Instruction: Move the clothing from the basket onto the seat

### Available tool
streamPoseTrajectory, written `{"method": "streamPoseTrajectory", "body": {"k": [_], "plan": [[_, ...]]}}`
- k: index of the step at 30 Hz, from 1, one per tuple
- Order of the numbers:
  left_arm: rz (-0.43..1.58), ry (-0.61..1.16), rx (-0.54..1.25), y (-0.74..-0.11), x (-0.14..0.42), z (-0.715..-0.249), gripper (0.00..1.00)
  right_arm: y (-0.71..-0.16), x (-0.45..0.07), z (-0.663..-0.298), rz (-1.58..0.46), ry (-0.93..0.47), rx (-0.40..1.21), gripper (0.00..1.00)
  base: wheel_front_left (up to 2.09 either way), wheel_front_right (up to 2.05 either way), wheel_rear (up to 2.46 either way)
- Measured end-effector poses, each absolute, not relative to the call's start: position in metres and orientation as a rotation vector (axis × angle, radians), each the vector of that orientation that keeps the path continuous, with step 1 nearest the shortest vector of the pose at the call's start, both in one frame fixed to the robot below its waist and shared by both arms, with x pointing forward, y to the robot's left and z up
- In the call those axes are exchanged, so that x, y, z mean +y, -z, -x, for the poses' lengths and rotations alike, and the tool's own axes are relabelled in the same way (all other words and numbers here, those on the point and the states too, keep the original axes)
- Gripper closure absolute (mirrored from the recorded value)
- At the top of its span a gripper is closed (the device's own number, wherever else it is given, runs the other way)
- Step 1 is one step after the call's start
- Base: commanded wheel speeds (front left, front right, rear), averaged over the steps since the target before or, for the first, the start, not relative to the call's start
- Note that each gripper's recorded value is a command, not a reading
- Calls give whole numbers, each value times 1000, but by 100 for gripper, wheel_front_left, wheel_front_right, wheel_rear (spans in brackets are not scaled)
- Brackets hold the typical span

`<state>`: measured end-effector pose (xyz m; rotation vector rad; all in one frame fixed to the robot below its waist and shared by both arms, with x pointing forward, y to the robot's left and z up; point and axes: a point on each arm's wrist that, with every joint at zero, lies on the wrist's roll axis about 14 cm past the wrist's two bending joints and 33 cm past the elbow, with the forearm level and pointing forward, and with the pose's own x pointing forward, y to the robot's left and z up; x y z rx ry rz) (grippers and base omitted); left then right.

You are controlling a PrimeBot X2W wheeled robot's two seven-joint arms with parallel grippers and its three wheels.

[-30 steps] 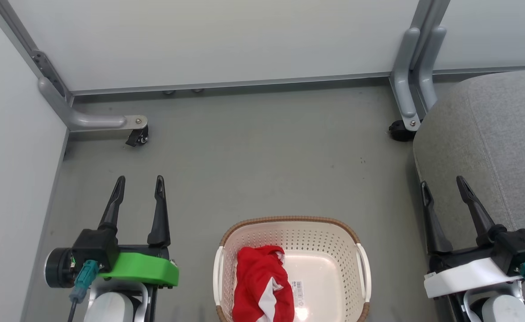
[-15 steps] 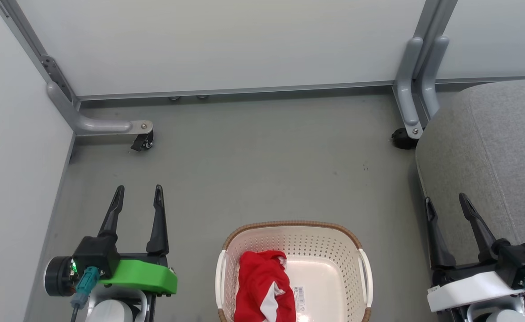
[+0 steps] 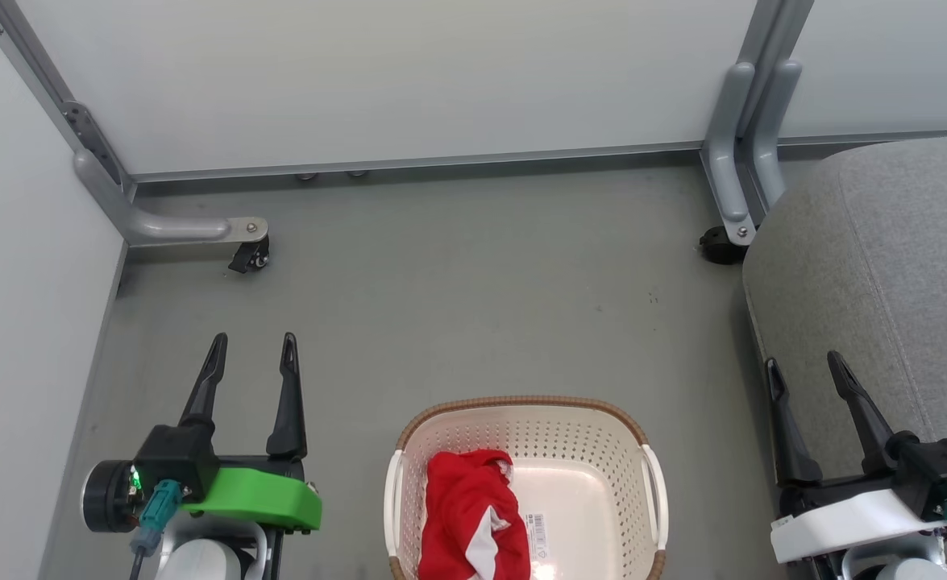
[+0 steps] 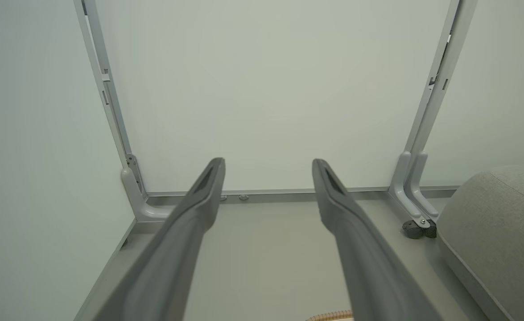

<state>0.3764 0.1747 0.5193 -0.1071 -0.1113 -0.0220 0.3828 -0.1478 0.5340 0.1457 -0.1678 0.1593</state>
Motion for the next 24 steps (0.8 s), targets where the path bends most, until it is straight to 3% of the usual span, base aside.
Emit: {"method": "streamPoseTrajectory", "body": {"k": [24], "plan": [[73,350,-23,-490,78,-430,0,-544,-154,-402,-154,-142,-207,0,0,0,0]]}}
